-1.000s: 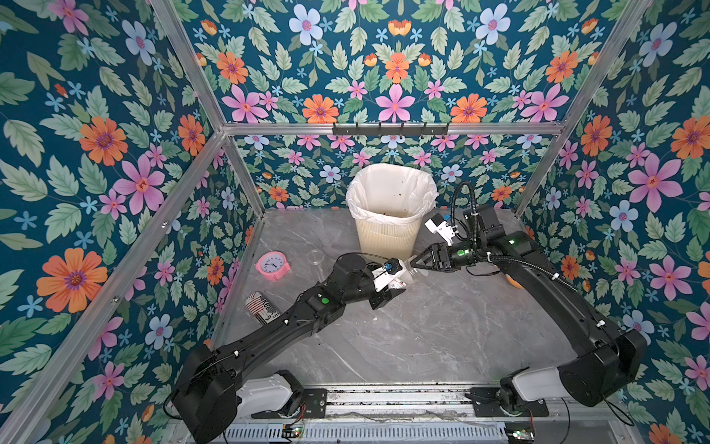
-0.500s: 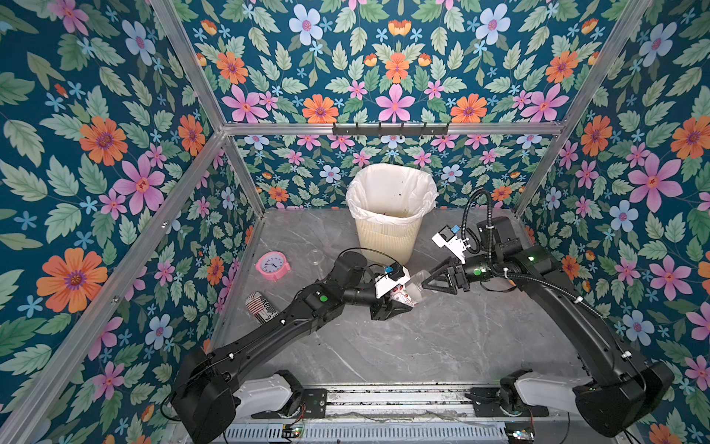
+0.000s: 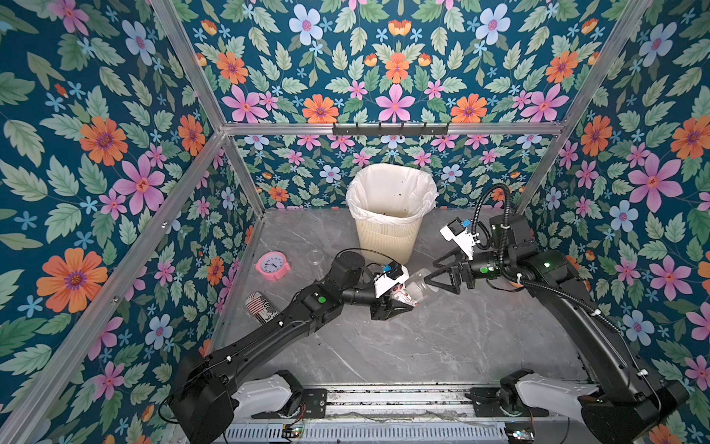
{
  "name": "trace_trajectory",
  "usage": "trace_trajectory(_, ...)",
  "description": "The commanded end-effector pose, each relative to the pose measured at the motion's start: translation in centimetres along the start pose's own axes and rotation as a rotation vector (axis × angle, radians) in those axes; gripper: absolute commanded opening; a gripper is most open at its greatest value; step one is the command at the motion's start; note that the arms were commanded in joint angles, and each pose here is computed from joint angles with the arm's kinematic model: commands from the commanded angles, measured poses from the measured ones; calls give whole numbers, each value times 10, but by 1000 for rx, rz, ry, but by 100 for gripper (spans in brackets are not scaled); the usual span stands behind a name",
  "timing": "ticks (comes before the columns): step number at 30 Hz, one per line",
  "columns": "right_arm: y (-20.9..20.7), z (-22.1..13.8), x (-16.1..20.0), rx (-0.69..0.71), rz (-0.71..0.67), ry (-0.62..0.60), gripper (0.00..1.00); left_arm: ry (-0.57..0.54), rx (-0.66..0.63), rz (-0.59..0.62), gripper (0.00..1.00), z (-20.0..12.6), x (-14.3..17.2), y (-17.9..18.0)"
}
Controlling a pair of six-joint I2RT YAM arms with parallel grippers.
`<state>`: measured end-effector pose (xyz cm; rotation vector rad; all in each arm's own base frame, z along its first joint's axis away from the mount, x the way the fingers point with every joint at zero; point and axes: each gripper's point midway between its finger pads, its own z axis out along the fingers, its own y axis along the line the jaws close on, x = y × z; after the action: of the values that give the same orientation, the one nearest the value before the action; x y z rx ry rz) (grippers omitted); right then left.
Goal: Empty the moldy dried flower tea in the jars
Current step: Unscrew the lid from the jar.
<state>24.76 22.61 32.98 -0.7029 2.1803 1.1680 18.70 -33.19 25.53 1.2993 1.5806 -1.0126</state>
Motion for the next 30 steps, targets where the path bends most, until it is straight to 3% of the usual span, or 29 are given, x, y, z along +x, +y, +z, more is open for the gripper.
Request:
trace_trajectory(1, -33, 6, -12, 145, 215, -37, 97, -51, -201, 63, 55, -3, -12, 35)
trace_trajectory(7, -32, 19, -32, 88, 262, -85, 99, 25, -339, 56, 55, 1, 8, 63)
trace_trajectory(10, -32, 33, -32, 76, 270, -53, 99, 74, -386, 61, 55, 2, 18, 73)
trace_trajectory(14, -34, 52, -26, 71, 290, -6, 99, 60, -410, 71, 55, -1, 15, 76)
trace_trajectory(24, -9, 53, -28, -76, 279, 2, 88, 29, -343, 75, 55, -2, 12, 61)
trace_trajectory(30, -13, 56, -14, -65, 284, 45, 90, 15, -333, 67, 54, -4, 8, 58)
